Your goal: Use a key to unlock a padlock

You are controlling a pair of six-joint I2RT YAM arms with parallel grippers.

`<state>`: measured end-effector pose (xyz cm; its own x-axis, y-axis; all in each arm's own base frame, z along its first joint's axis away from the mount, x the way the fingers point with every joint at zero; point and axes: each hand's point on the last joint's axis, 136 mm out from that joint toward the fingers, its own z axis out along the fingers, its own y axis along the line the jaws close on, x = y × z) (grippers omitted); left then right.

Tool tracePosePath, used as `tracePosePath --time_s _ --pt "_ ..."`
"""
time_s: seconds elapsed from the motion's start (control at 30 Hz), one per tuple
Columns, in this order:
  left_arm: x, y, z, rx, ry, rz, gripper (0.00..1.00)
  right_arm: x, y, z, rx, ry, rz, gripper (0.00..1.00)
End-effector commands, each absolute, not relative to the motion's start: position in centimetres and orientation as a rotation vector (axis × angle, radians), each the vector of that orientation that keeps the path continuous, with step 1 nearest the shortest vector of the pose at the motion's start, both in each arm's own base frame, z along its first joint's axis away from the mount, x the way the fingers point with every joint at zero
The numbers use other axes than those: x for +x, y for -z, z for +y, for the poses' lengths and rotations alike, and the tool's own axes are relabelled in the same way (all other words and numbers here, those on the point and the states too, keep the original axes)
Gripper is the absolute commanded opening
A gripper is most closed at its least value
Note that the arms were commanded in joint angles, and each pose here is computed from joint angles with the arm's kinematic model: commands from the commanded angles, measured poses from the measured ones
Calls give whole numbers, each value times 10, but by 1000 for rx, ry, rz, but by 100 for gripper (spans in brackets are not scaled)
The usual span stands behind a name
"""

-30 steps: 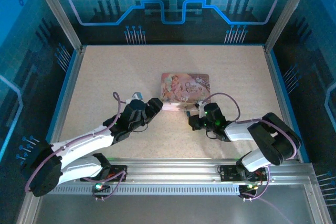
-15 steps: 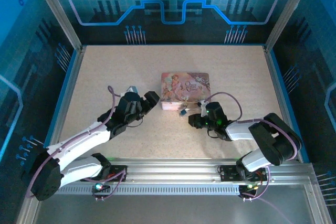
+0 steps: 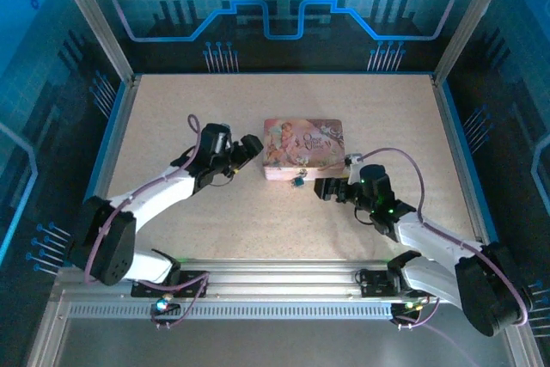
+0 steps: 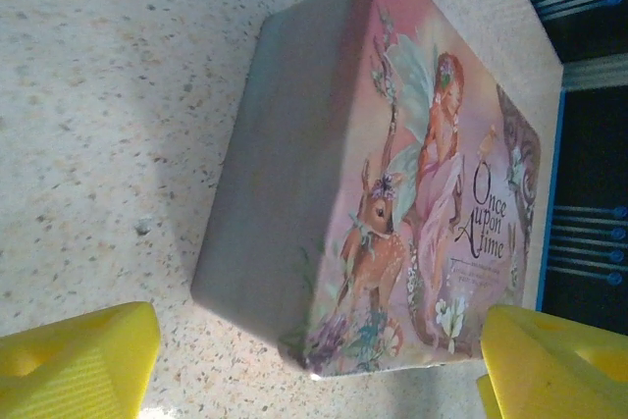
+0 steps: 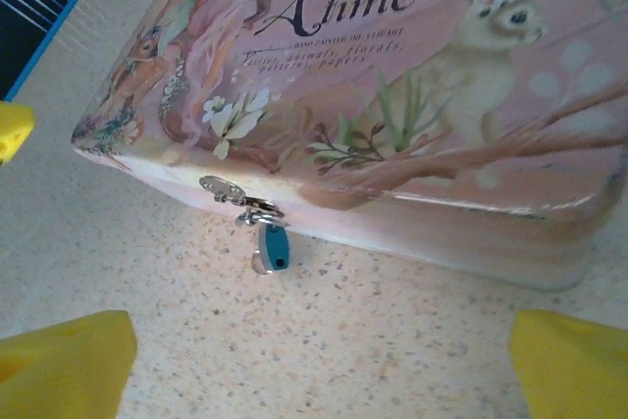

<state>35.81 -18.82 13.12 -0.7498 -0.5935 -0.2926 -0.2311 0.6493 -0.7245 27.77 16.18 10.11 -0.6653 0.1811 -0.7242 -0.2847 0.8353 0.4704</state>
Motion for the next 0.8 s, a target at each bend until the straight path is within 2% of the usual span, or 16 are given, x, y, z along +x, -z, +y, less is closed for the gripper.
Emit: tracePosePath --time_s 0.0,0.13,0.37,0.5,0.77 --pt "371 -135 -200 -524 968 2396 86 278 -106 156 -29 -759 2206 100" --pt "386 -124 -208 -496 984 2440 86 287 -111 149 46 -796 2210 100" --pt "397 -99 -222 -489 1023 2497 76 305 -115 153 113 -956 2202 100" --pt "392 -82 -220 -503 1000 2529 70 314 -120 161 89 -1000 2199 100" --pt "369 -61 -209 -535 950 2563 67 343 -121 166 45 -990 2183 100"
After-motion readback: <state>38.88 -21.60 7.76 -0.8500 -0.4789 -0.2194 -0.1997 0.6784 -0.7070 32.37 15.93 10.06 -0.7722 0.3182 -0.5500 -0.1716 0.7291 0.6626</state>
